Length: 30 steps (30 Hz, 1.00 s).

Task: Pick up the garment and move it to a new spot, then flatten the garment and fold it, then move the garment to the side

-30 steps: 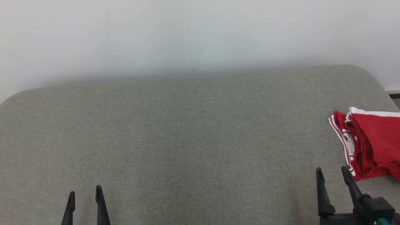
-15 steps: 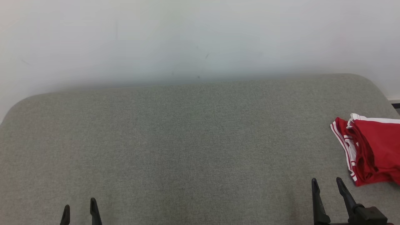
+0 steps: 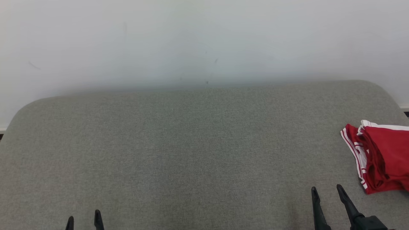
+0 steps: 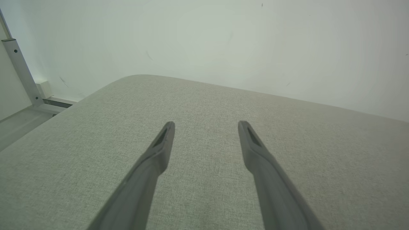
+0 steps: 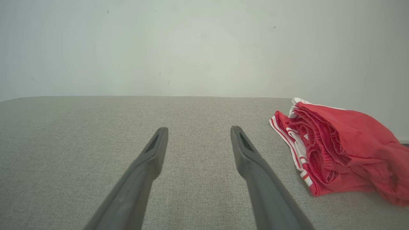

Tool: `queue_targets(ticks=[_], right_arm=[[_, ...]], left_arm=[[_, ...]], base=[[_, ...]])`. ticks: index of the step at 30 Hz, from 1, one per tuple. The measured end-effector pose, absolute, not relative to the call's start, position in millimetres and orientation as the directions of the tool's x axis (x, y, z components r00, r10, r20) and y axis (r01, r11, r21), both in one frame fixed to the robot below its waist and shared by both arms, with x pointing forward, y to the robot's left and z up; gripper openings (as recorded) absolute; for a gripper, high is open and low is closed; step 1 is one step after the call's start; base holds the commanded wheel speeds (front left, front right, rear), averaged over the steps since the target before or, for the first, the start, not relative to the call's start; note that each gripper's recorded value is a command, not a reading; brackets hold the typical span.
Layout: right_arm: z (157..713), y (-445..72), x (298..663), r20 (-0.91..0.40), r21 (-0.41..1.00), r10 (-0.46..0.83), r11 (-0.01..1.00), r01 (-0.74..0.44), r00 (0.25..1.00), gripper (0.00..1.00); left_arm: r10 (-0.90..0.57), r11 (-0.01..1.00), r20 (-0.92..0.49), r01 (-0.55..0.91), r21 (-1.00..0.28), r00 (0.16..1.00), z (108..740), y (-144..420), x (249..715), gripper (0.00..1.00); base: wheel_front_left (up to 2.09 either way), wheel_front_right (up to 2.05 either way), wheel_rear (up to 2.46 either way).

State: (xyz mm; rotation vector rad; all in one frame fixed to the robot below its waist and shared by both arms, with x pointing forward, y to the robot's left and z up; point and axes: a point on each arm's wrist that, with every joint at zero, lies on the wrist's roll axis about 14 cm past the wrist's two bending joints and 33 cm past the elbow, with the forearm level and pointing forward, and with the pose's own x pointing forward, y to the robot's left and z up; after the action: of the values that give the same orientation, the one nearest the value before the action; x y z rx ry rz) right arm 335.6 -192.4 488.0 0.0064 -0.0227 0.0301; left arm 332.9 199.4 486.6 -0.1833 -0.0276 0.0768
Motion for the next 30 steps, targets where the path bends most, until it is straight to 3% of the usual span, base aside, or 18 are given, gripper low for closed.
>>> queue_targets(ticks=[28,29,30], right_arm=[[487.0,-190.9,328.0,0.025,0.029,0.030,0.999,-0.030,0.999,1.00],[486.8,-190.6,328.1,0.025,0.030,0.031,0.999,-0.031,0.999,0.00],[484.4,-190.3,327.6,0.017,0.031,0.031,0.999,-0.032,0.999,0.00]], left_arm=[[0.070,0.984,0.017,-0.066,-0.162,0.997,484.9,199.5,330.7,1.00],[0.069,0.985,0.016,-0.066,-0.163,0.997,484.5,199.3,330.7,0.00],[0.070,0.984,0.009,-0.067,-0.163,0.998,482.3,199.2,330.2,0.00]], base=[[0.00,0.00,0.00],[0.00,0.00,0.00],[0.00,0.00,0.00]])
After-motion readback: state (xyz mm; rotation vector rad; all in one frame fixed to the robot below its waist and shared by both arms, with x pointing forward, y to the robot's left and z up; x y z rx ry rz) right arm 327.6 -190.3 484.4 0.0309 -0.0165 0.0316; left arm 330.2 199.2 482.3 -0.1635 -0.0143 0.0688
